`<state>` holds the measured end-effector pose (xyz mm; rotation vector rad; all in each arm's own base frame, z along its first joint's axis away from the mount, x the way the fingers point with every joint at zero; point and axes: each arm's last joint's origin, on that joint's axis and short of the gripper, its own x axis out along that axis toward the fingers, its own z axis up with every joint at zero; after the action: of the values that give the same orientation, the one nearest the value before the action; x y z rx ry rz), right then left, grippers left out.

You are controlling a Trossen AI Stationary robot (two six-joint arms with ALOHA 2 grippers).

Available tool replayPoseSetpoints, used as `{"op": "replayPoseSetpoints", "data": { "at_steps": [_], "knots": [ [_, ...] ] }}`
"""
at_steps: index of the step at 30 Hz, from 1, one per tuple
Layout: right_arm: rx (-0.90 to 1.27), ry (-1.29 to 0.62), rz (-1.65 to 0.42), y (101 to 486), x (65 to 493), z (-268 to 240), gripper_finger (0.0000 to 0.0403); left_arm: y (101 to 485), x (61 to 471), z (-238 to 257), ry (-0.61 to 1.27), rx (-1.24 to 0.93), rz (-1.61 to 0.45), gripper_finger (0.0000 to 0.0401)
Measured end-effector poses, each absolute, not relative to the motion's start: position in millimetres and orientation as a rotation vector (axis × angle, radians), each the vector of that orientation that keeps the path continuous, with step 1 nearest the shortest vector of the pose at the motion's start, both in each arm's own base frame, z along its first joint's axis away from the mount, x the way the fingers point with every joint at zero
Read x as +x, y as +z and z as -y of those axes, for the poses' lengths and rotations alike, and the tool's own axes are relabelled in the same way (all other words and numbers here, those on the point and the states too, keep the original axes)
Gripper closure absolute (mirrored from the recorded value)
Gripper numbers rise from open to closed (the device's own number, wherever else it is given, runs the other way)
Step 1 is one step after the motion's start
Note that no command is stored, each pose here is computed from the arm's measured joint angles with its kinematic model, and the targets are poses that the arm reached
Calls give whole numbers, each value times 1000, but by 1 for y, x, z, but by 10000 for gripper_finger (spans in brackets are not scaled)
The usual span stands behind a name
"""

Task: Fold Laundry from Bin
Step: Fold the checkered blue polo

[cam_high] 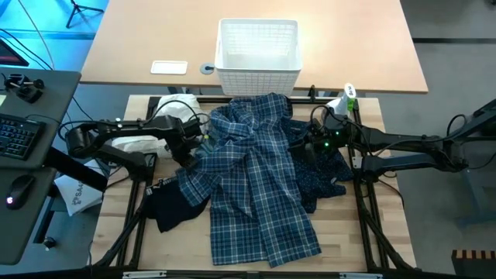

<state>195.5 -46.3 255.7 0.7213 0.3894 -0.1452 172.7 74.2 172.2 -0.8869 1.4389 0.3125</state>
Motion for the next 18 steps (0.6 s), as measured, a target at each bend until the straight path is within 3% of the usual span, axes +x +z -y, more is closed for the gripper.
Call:
{"op": "replayPoseSetpoints", "data": {
  "at_steps": [1,3,6,10,14,18],
  "knots": [
    [719,-147,-389,256,195,46,215,179,175,-74,306,-878,-1428,360],
    [714,-146,-389,256,195,46,215,197,180,-75,310,-842,-1399,387],
    [706,-141,-377,257,196,46,215,244,185,-74,391,-694,-1360,390],
    [694,-121,-317,263,198,47,215,335,185,-68,569,-420,-1220,396],
    [641,-71,-178,277,201,48,215,432,174,-56,751,-139,-868,399],
    [575,-61,-68,287,202,52,215,515,163,-39,668,18,-386,399]
  ]
}}
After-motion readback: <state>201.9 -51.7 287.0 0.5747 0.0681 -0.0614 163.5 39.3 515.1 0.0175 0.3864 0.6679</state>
